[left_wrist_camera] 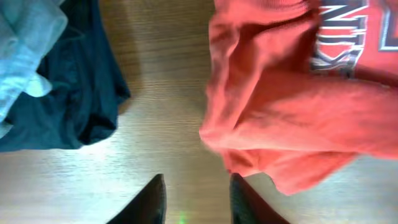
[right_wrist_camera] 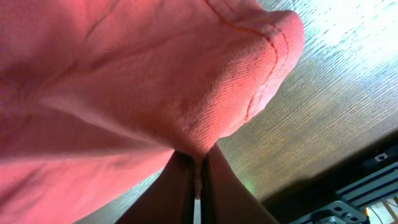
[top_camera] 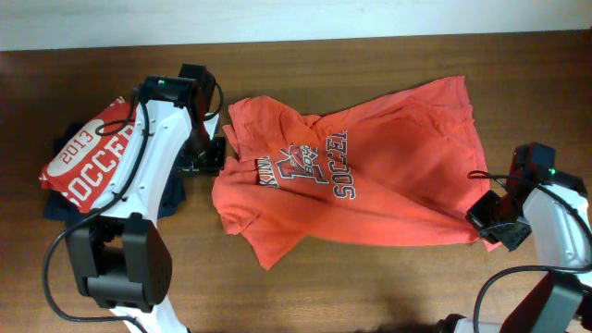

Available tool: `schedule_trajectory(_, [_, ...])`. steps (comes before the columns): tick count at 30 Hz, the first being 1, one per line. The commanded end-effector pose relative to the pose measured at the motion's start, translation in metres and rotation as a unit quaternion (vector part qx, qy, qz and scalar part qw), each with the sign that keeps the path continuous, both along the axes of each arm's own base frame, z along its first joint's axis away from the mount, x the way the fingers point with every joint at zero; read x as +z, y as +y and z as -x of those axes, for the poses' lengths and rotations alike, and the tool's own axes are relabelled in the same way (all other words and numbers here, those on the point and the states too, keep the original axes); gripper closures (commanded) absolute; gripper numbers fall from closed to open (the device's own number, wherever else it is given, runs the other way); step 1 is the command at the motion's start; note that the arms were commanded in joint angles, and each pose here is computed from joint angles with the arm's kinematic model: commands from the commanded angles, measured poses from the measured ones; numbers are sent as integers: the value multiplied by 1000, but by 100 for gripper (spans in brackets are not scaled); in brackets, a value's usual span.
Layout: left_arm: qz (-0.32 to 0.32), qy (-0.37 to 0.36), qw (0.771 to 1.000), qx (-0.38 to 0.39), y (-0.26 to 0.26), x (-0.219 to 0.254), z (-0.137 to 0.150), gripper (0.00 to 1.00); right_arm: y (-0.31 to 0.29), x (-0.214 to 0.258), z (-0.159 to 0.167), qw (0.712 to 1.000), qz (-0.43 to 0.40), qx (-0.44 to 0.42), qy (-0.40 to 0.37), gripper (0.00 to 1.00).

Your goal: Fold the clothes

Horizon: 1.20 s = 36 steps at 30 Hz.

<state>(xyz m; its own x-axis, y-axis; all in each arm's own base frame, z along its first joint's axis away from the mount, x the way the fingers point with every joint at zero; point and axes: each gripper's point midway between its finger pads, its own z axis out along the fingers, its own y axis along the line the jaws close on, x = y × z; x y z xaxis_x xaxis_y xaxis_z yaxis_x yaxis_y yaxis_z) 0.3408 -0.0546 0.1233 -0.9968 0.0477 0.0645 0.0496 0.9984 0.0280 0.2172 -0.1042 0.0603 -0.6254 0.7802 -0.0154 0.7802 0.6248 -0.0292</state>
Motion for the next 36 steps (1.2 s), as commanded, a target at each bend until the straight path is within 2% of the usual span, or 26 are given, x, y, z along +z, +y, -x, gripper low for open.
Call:
schedule_trajectory(1, [-17, -8, 1000, -2, 7, 4, 0, 49, -1, 5, -3, 1000, 6, -2, -9, 94])
schedule_trajectory(5, [-12, 1, 1000, 0, 6, 4, 4, 41, -1, 5, -3, 1000, 6, -2, -8, 80])
schedule_trajectory(7, [-5, 19, 1000, 0, 3, 4, 13, 41, -1, 5, -3, 1000, 4, -2, -9, 67])
schedule_trajectory(10, [15, 52, 999, 0, -5, 0, 28, 42, 0, 5, -3, 1000, 4, -2, -8, 41])
schedule_trajectory(12, [23, 69, 997, -4, -11, -10, 37, 45, -1, 5, -3, 1000, 4, -2, -9, 34])
schedule_trajectory(16, [38, 104, 994, -24, -29, -45, 61, 53, -1, 5, -3, 1000, 4, -2, -9, 31])
schedule_trajectory(21, [29, 120, 990, -71, -49, -89, 90, 55, 0, 5, -4, 1000, 2, -2, -10, 28])
schedule_trajectory(29, [8, 98, 990, -97, -53, -116, 95, 56, 0, 5, -5, 1000, 2, -2, -13, 28])
schedule_trajectory(30, [4, 96, 991, -96, -52, -116, 95, 59, 0, 5, -5, 1000, 2, -2, -13, 28])
schedule_trajectory(32, [-15, 90, 991, -99, -46, -116, 92, 75, 0, 5, -5, 1000, 2, -2, -13, 28])
schedule_trajectory(33, [-36, 86, 991, -94, -39, -115, 90, 96, 0, 5, -6, 1000, 2, -2, -14, 28])
schedule_trajectory(34, [-46, 86, 991, -88, -36, -113, 90, 99, 0, 5, -6, 1000, 2, -2, -14, 28])
schedule_trajectory(36, [-56, 83, 992, -83, -31, -98, 88, 99, 0, 5, -6, 1000, 2, -2, -14, 28])
